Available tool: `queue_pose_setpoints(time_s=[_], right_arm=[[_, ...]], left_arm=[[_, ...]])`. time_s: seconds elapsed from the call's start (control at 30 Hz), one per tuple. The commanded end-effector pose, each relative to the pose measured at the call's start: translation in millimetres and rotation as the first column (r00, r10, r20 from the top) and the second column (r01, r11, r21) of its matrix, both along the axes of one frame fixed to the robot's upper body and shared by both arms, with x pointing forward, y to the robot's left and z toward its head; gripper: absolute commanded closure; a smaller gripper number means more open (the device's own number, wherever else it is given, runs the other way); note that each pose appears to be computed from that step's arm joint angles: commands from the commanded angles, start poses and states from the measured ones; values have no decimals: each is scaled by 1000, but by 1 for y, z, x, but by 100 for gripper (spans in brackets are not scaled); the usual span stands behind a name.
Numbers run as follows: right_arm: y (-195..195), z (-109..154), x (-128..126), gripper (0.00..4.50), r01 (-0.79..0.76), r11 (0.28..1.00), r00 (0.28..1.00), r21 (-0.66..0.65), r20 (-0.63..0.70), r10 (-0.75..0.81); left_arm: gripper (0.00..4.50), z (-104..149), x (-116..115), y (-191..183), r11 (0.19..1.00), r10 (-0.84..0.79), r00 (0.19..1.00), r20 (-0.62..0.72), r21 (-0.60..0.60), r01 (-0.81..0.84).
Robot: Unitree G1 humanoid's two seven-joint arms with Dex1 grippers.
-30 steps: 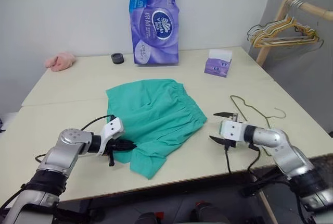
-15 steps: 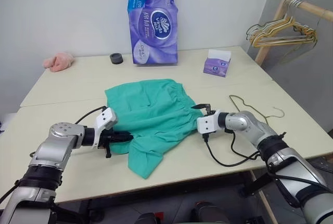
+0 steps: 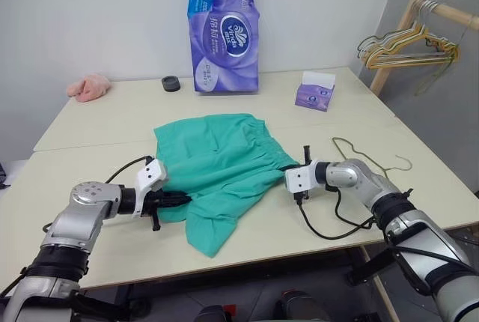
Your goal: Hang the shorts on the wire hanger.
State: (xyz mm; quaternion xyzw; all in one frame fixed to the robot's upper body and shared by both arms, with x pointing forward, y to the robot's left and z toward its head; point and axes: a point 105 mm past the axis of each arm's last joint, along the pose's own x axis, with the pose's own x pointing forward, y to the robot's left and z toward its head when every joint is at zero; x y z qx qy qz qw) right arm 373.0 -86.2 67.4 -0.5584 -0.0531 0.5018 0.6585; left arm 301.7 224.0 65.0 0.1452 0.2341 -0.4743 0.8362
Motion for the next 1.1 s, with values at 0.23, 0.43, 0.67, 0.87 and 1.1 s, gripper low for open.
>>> queue_pose_setpoints(time_s=[0.23,0.43,0.67,0.87,1.1], right_arm=[[4,29,-3,450,72,990,997,120,-16,-70],[8,26,-6,450,105,985,994,138,-50,-99],[11,21,-8,450,122,982,991,142,-75,-112],[15,22,-9,450,123,982,991,144,-75,-113],[17,26,-14,450,110,984,993,141,-66,-102]], left_arm=[[249,70,26,16,944,213,975,63,-270,-189],[71,99,-9,-10,931,20,998,-53,-364,-38],[3,93,-15,-32,985,-71,997,0,-158,70],[3,41,-31,-93,984,-147,989,-14,-107,145],[3,1,-33,-99,999,-37,999,-27,-14,36]])
